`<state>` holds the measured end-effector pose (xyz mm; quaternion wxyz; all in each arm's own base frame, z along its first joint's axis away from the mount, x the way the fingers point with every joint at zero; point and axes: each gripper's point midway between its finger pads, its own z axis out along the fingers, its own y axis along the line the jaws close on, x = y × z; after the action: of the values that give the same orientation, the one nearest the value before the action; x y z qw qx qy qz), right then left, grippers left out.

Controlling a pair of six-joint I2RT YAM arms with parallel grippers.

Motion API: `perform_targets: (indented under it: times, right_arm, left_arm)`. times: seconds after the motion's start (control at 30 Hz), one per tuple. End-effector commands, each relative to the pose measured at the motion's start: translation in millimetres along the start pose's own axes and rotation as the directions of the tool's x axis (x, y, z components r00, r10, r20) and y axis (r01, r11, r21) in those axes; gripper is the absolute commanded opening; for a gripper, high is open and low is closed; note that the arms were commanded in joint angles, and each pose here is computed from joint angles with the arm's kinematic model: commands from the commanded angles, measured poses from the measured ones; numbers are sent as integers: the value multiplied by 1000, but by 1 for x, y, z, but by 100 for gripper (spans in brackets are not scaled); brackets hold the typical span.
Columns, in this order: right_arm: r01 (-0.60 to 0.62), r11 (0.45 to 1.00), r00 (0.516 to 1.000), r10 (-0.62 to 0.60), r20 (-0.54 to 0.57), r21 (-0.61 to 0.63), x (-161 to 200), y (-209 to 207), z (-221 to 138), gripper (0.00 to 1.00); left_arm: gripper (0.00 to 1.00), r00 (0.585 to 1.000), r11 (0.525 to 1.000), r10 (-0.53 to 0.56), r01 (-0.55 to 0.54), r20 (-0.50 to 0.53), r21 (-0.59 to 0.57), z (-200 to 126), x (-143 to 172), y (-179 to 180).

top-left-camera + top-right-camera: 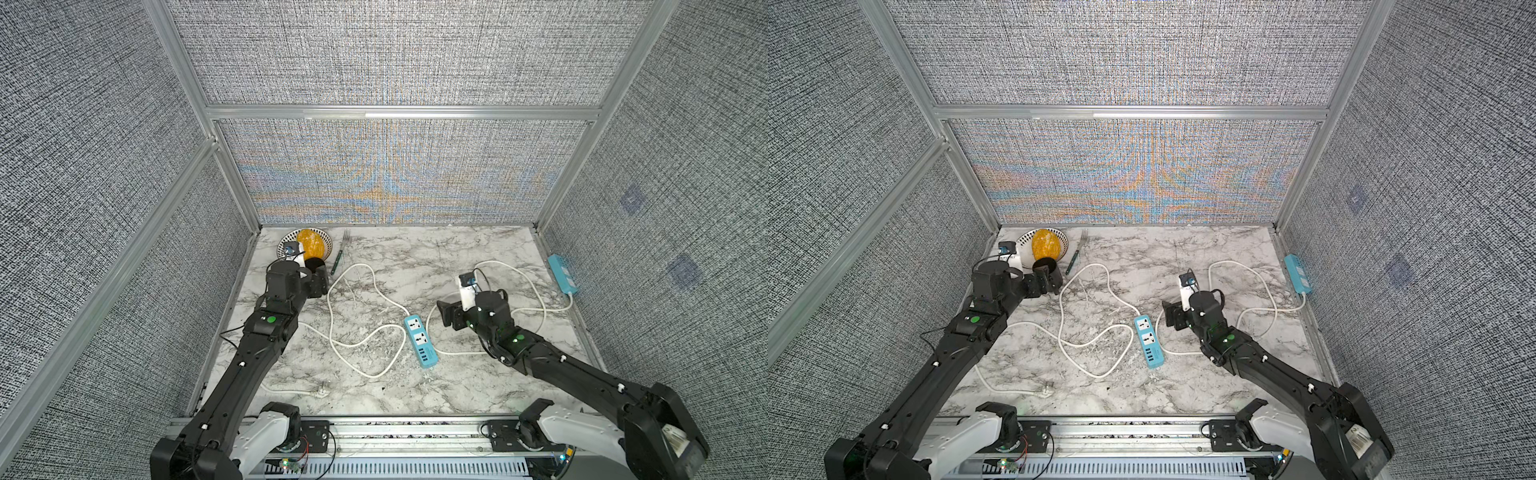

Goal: Wrap the cord around the power strip
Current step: Pick up the power strip from the center of the board.

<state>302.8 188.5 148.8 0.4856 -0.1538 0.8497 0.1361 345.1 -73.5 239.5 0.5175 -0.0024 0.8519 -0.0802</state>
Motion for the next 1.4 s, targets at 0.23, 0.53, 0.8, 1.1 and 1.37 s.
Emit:
perform_targets:
  times: [0.23, 0.53, 0.8, 1.1, 1.37]
  right_arm:
    - [-82, 986, 975, 50, -215, -142, 87, 64, -22, 79]
    - [-10, 992, 971, -20, -240, -124, 121, 81, -15, 77]
    - [-5, 985, 967, -38, -253, -170, 131, 104, -15, 75]
    - [-25, 994, 968, -3, -251, -110, 151, 101, -12, 76]
    - [-53, 999, 988, 52, -148, -2, 158, 82, -1, 86]
  left_arm:
    - [81, 994, 996, 38, -30, -99, 87, -6, 25, -33]
    - [81, 992, 994, 60, -50, -110, 94, -10, 30, -38]
    - [81, 990, 993, 84, -74, -111, 92, -15, 29, -39]
    - [81, 986, 992, 100, -88, -134, 92, -14, 33, -39]
    - [81, 981, 990, 123, -111, -147, 93, -13, 31, -41]
